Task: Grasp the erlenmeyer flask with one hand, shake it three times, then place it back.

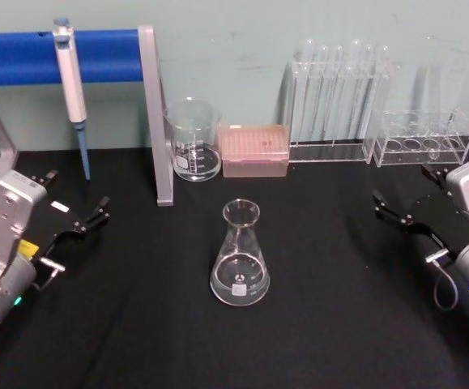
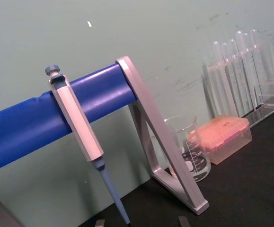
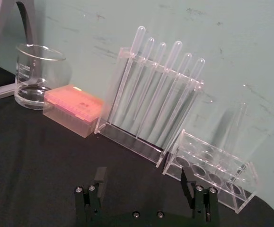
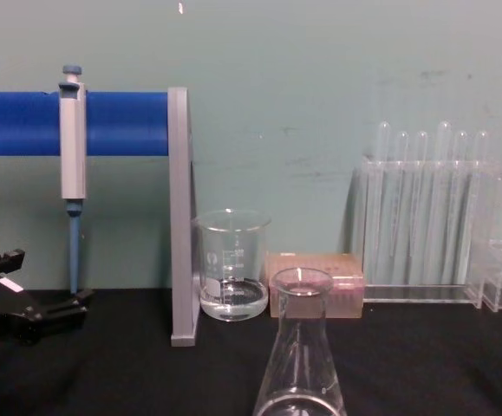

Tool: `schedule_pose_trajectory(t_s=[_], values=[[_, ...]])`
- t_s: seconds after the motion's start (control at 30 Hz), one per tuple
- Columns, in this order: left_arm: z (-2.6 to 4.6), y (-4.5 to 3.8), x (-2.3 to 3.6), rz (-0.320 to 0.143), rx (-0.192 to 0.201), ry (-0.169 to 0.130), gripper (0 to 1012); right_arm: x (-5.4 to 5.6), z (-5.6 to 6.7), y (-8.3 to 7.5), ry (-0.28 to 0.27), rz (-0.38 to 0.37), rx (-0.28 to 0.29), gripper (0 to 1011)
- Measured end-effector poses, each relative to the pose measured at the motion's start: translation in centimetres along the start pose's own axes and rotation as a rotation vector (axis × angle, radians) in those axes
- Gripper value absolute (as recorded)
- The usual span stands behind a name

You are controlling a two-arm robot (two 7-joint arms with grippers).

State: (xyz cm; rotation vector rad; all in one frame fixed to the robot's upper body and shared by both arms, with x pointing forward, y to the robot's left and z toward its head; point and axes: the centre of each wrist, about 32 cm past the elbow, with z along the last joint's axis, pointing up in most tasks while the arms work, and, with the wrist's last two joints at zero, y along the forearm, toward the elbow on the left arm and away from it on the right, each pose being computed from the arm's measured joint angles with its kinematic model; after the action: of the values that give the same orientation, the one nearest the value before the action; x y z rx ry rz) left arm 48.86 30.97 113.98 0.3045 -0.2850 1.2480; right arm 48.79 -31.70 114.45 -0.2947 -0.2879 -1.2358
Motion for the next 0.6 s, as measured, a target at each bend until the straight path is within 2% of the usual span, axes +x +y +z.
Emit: schedule_pose_trajectory(t_s=[0.43,0.6], values=[[0.0,0.0,0.0,0.0,0.0,0.0,1001,0.9,0.5,-1.8,0.034,0.069,-0.013,1002],[0.0,0.0,0.0,0.0,0.0,0.0,1001,1.0,0.8,-2.4,0.072,0.127,0.002,1002]])
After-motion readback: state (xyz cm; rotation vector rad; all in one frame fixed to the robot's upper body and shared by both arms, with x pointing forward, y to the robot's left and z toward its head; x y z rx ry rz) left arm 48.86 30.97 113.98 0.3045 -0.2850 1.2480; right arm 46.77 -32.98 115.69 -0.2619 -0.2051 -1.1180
